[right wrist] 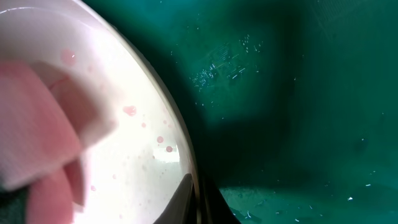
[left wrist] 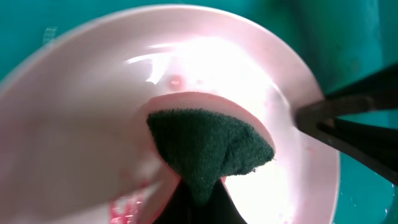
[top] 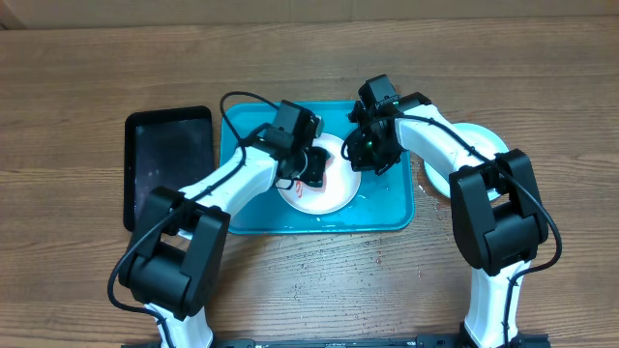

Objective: Clean dirty plates on tray and stack at the side
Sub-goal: 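Scrub the white plate with the sponge in the left gripper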

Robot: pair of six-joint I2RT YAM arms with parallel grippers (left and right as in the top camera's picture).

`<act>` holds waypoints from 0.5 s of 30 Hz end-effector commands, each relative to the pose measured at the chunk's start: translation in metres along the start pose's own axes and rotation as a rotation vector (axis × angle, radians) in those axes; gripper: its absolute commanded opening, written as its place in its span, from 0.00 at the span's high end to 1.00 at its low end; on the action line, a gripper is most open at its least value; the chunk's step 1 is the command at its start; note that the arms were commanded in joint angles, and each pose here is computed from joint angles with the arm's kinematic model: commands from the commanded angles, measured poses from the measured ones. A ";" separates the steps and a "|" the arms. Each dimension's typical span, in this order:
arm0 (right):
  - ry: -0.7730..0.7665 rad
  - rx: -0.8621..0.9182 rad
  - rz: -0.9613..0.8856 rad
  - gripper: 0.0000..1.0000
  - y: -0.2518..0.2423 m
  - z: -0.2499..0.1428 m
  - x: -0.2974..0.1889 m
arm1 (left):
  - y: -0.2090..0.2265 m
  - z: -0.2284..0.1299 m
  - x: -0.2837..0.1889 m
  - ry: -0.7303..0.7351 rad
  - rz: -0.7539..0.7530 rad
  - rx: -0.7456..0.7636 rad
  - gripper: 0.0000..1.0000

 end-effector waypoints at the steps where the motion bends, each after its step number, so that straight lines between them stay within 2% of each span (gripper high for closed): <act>1: 0.005 -0.029 -0.041 0.96 0.000 -0.004 0.007 | 0.022 -0.003 -0.006 0.026 0.044 -0.079 0.96; 5: 0.005 -0.029 -0.040 0.96 0.000 -0.004 0.007 | 0.044 -0.023 -0.012 0.132 0.142 -0.099 0.96; 8: 0.005 -0.030 -0.040 0.96 0.000 -0.004 0.007 | 0.047 -0.025 -0.016 0.157 0.130 -0.068 0.96; 15: 0.005 -0.030 -0.041 0.96 0.000 -0.004 0.007 | 0.018 0.019 -0.035 0.062 -0.024 0.007 0.96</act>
Point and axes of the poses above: each gripper's point midway between its finger pads, its own x axis out along the fingers, its own y axis along the line the jaws close on, z = x × y, the point moved 7 cm from there along -x, back along the fingers, and after that the axes turned 14 degrees about x, right-handed, at the moved point
